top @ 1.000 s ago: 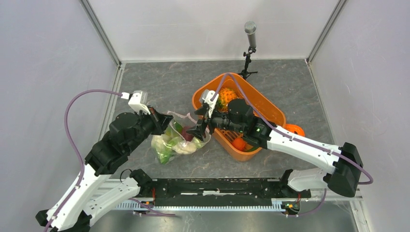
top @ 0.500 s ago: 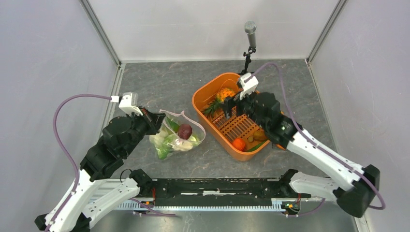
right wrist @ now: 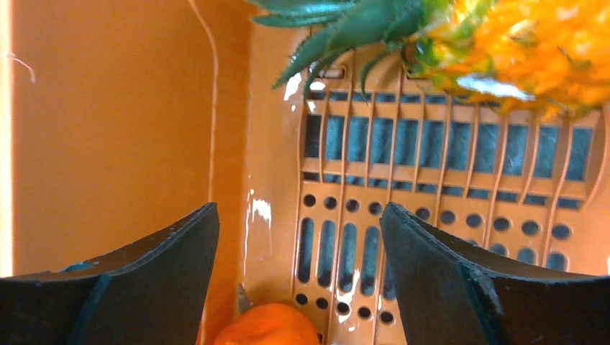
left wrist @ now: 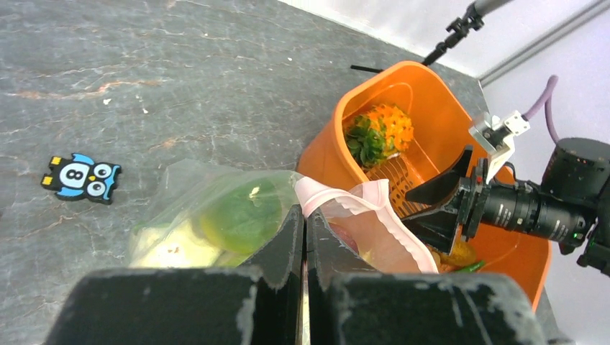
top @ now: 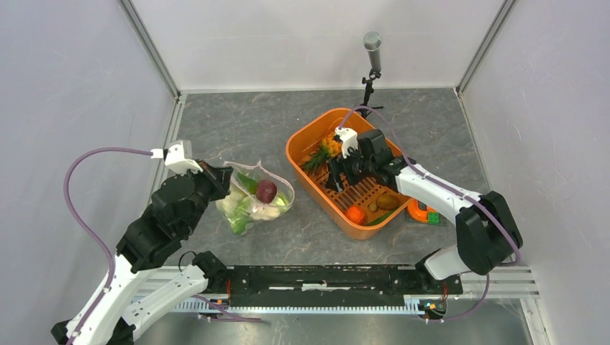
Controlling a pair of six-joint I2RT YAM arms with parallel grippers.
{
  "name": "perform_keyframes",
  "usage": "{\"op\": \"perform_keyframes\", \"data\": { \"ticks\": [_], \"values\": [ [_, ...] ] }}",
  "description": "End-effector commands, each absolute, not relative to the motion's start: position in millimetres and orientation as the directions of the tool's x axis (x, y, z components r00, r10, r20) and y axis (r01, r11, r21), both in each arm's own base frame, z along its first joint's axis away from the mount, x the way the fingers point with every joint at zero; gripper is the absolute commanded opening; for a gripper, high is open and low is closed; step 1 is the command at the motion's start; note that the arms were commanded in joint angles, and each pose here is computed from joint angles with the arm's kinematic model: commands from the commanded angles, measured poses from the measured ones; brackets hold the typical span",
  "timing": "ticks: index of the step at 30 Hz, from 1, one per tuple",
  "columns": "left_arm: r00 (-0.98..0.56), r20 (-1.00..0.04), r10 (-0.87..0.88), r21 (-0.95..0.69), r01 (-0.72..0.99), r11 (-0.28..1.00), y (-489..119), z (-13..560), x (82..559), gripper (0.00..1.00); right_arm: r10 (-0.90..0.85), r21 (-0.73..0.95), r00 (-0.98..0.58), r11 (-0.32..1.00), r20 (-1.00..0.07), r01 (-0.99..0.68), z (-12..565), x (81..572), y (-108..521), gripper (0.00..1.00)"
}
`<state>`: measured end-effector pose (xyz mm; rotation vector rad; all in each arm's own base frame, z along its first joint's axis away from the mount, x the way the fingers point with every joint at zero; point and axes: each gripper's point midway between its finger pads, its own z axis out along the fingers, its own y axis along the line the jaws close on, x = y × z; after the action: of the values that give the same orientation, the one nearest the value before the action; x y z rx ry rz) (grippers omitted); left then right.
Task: Place the food in the zip-top bag and seal the zipper
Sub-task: Adjust the bin at the center of the board.
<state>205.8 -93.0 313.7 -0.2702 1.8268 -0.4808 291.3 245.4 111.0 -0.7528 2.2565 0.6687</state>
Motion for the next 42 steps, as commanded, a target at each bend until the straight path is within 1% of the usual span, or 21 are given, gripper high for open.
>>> {"op": "perform_keyframes", "data": {
  "ticks": [1, 2, 6, 8, 9, 11, 12, 13, 15, 16, 17, 19, 20, 22, 25, 29, 32, 34, 37, 39, 42],
  "values": [
    [-0.219, -0.824, -0.523, -0.522, -0.067, 0.851, -71, 323, 210, 0.02, -0.247, 0.283, -0.524, 0.618, -0.815, -0.733, 143, 307, 274, 0.90],
    [-0.216, -0.819, -0.532, -0.528, -0.081, 0.846, -70, 321, 210, 0.02, -0.233, 0.286, -0.519, 0.620, -0.822, -0.730, 144, 314, 279, 0.92],
    [-0.182, -0.794, -0.580, -0.564, -0.136, 0.814, -63, 310, 211, 0.02, -0.204, 0.313, -0.503, 0.575, -0.840, -0.756, 153, 332, 301, 0.92],
    [-0.163, -0.784, -0.600, -0.575, -0.174, 0.799, -56, 302, 210, 0.02, -0.184, 0.307, -0.474, 0.555, -0.861, -0.773, 153, 342, 310, 0.88],
    [-0.150, -0.779, -0.609, -0.580, -0.196, 0.790, -52, 299, 210, 0.02, -0.199, 0.306, -0.487, 0.567, -0.851, -0.765, 143, 349, 311, 0.86],
    [-0.127, -0.768, -0.628, -0.593, -0.232, 0.771, -43, 293, 207, 0.02, -0.245, 0.289, -0.506, 0.587, -0.827, -0.756, 125, 358, 311, 0.86],
    [-0.112, -0.763, -0.637, -0.598, -0.254, 0.760, -38, 290, 205, 0.02, -0.256, 0.254, -0.502, 0.626, -0.826, -0.737, 116, 369, 307, 0.86],
    [-0.089, -0.752, -0.653, -0.612, -0.271, 0.743, -34, 289, 204, 0.02, -0.249, 0.224, -0.496, 0.666, -0.832, -0.711, 110, 380, 302, 0.87],
    [-0.054, -0.735, -0.676, -0.636, -0.291, 0.715, -28, 284, 203, 0.02, -0.218, 0.198, -0.454, 0.682, -0.864, -0.704, 115, 397, 301, 0.95],
    [-0.042, -0.728, -0.684, -0.645, -0.295, 0.705, -26, 283, 203, 0.02, -0.177, 0.193, -0.417, 0.685, -0.892, -0.703, 125, 406, 305, 0.96],
    [-0.028, -0.722, -0.691, -0.653, -0.302, 0.694, -24, 283, 202, 0.02, -0.141, 0.200, -0.380, 0.659, -0.914, -0.725, 133, 410, 314, 0.94],
    [-0.014, -0.717, -0.697, -0.659, -0.311, 0.684, -21, 285, 202, 0.02, -0.119, 0.244, -0.396, 0.618, -0.910, -0.747, 143, 418, 336, 0.91],
    [-0.013, -0.718, -0.696, -0.658, -0.314, 0.685, -21, 286, 203, 0.02, -0.139, 0.247, -0.414, 0.621, -0.900, -0.744, 143, 424, 345, 0.93],
    [-0.020, -0.726, -0.687, -0.648, -0.315, 0.694, -22, 290, 204, 0.02, -0.207, 0.188, -0.405, 0.644, -0.891, -0.742, 130, 431, 363, 0.95],
    [-0.042, -0.742, -0.669, -0.626, -0.314, 0.714, -28, 292, 209, 0.02, -0.301, 0.102, -0.367, 0.635, -0.880, -0.766, 113, 423, 390, 0.97],
    [-0.080, -0.752, -0.654, -0.609, -0.297, 0.736, -38, 293, 214, 0.02, -0.234, 0.184, -0.369, 0.563, -0.900, -0.806, 129, 409, 413, 0.98],
    [-0.101, -0.751, -0.652, -0.611, -0.268, 0.745, -45, 293, 216, 0.02, -0.309, 0.061, -0.301, 0.599, -0.902, -0.798, 156, 416, 391, 0.98],
    [-0.104, -0.746, -0.658, -0.620, -0.252, 0.743, -48, 292, 216, 0.02, -0.342, 0.003, -0.253, 0.589, -0.905, -0.808, 180, 412, 372, 0.98],
    [-0.115, -0.746, -0.655, -0.624, -0.222, 0.749, -53, 295, 216, 0.02, -0.347, 0.031, -0.281, 0.580, -0.895, -0.814, 204, 390, 337, 0.98],
    [-0.129, -0.758, -0.639, -0.613, -0.194, 0.766, -55, 301, 214, 0.02, -0.371, 0.041, -0.327, 0.605, -0.869, -0.795, 195, 372, 305, 0.98],
    [-0.159, -0.784, -0.599, -0.579, -0.160, 0.800, -57, 306, 211, 0.02, -0.485, 0.053, -0.383, 0.565, -0.786, -0.823, 181, 341, 283, 0.98]
  ]
}}
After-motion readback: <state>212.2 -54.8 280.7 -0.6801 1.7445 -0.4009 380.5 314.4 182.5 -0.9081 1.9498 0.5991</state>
